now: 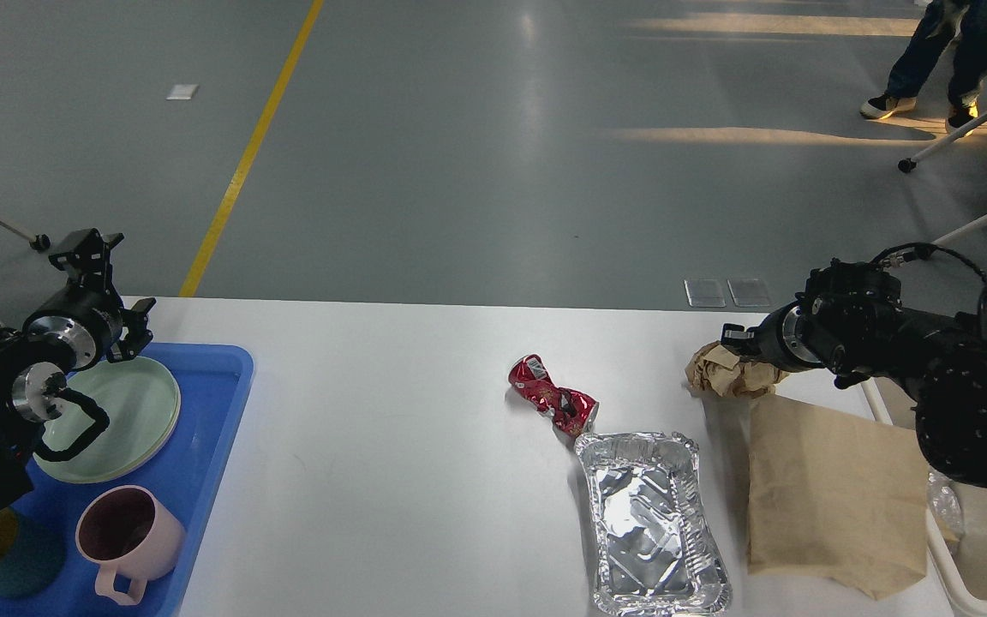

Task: Tidy desktop
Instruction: 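Close the right gripper on the crumpled paper and lift it, then carry the crumpled paper with the right gripper away past the bin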

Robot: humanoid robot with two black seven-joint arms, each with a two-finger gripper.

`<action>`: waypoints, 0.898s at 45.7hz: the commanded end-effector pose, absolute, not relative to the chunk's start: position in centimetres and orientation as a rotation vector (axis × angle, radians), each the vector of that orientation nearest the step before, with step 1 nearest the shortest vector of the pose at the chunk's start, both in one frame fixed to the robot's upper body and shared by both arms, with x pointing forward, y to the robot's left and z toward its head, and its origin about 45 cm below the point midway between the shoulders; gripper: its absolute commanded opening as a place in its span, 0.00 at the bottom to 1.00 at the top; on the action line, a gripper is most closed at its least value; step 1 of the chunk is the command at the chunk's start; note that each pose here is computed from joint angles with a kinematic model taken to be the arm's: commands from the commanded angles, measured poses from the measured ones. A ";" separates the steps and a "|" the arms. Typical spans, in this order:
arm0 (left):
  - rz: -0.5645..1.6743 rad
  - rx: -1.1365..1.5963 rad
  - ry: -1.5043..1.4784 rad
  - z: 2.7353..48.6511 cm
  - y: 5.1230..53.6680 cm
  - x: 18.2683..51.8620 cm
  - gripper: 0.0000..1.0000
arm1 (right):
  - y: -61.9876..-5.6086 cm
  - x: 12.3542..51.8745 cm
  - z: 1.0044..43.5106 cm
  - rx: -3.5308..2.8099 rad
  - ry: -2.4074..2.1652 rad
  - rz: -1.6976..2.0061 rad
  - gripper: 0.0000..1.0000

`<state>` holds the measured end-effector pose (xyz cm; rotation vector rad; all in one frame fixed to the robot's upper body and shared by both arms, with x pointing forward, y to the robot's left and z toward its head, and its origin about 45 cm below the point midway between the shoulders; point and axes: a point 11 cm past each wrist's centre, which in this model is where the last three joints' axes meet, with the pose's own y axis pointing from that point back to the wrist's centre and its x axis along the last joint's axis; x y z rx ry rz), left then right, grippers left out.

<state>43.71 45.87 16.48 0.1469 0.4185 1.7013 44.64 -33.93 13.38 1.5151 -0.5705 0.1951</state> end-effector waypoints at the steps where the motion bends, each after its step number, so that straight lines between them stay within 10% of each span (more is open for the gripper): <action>1: 1.701 0.147 0.419 16.5 45.9 43.7 0.96 | -33.9 45.9 15.3 1.513 -0.603 0.228 0.00; 41: 1.702 0.147 0.418 16.5 45.9 43.7 0.96 | -48.3 45.9 26.0 1.339 -0.913 0.188 0.00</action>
